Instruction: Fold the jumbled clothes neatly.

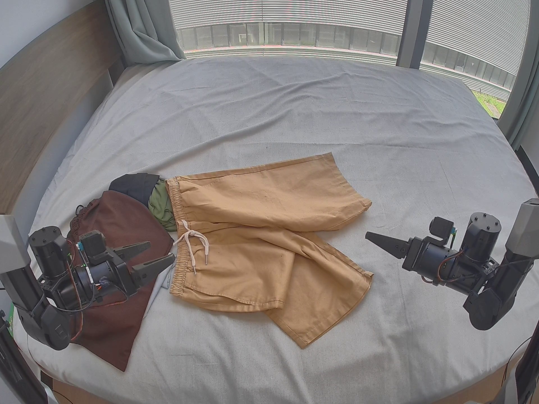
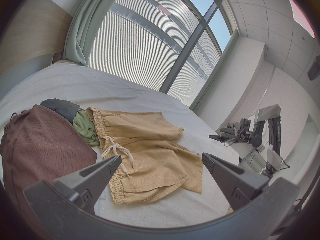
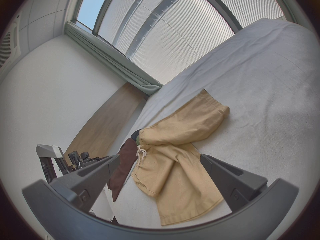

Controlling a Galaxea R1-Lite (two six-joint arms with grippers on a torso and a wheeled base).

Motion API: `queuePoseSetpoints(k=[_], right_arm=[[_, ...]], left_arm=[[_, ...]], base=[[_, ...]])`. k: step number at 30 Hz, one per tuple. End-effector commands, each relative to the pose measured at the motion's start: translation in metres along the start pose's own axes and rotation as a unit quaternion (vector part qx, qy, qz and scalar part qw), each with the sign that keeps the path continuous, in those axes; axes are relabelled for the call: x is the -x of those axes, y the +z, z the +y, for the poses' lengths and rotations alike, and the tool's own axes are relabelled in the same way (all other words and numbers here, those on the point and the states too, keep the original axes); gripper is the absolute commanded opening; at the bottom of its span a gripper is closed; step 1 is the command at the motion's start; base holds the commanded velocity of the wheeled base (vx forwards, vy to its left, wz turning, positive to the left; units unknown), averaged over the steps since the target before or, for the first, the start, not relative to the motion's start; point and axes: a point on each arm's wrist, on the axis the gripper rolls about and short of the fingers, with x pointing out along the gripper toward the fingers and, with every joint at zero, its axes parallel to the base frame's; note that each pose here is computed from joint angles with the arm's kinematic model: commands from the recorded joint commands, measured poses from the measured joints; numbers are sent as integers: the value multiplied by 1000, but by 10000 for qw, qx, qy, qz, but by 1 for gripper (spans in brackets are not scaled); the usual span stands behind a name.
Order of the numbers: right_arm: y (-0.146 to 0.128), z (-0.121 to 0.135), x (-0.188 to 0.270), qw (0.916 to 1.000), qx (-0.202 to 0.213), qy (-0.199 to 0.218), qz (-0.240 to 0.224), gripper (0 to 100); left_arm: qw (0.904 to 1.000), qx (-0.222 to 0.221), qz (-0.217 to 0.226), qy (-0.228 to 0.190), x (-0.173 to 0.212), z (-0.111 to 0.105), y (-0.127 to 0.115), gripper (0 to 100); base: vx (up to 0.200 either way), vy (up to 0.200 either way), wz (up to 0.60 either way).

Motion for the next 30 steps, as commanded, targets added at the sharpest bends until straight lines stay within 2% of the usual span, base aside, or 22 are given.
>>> queuePoseSetpoints(k=[1,16,23,30], right_arm=[[-15,-21,-5,9991,-215,-264,248,100],[-41,-65,-11,9933,-624,-788,571,100],[-52,-77,-15,9906,-755,-897,699,100],[-63,-87,-21,9842,-1255,-987,760,100]], left_arm=[[9997,22,242,43,-4,6,-14,100],[9997,-73,231,39,-4,5,-14,100],[9997,-83,221,29,-4,6,-13,100],[9997,-75,237,40,-4,6,-14,100]], base=[[0,0,0],[0,0,0],[0,0,0],[0,0,0]])
